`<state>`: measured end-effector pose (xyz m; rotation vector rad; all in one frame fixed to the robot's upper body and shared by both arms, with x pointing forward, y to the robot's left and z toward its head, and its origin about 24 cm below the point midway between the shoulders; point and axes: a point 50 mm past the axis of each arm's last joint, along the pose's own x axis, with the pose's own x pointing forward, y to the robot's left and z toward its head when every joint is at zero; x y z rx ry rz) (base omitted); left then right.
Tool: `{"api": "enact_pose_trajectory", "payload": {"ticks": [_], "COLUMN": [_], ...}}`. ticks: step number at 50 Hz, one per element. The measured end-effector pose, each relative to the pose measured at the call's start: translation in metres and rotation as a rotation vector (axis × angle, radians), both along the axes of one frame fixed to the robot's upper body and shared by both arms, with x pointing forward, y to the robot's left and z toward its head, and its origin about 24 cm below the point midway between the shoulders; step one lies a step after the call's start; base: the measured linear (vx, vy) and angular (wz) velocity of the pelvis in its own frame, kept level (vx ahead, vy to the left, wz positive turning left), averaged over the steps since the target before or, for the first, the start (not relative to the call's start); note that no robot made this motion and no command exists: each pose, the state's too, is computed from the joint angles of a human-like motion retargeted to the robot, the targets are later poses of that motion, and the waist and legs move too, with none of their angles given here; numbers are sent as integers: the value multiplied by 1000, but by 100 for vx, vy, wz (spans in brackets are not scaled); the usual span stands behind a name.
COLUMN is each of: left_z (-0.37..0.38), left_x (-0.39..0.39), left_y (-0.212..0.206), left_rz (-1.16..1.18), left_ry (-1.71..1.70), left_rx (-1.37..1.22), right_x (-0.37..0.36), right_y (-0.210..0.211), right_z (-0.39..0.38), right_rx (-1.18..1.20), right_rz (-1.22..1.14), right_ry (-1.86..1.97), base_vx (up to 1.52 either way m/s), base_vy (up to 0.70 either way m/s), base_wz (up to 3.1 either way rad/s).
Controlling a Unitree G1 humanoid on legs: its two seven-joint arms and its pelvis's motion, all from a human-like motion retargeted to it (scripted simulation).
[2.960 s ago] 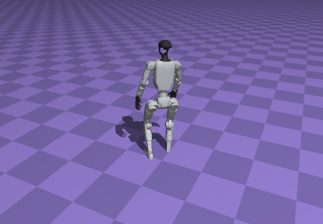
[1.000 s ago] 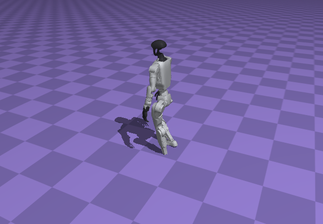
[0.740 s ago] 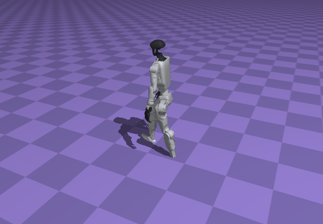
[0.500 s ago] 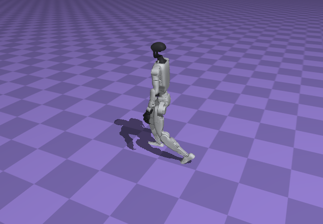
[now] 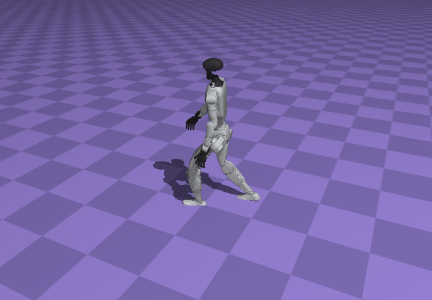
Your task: Walk
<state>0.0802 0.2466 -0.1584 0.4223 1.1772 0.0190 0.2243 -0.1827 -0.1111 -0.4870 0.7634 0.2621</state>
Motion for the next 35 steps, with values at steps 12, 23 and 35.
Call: {"api": "enact_pose_trajectory", "payload": {"ticks": [12, 23, 35], "left_z": [17, 37, 9], "left_x": [50, 91, -15], "left_y": [11, 10, 33], "left_rz": [-93, -214, 35], "left_ry": [-102, -264, -12], "left_rx": [27, 62, 103], "right_x": [-80, -90, -64], "right_y": [-7, -20, -40], "right_z": [-43, -45, -31], "right_rx": [51, 58, -8], "right_rz": [-112, -244, -396], "right_ry": [330, 327, 169], "base_vx": [72, 66, 63], "base_vy": [15, 0, -20], "base_wz": [78, 88, 118]}}
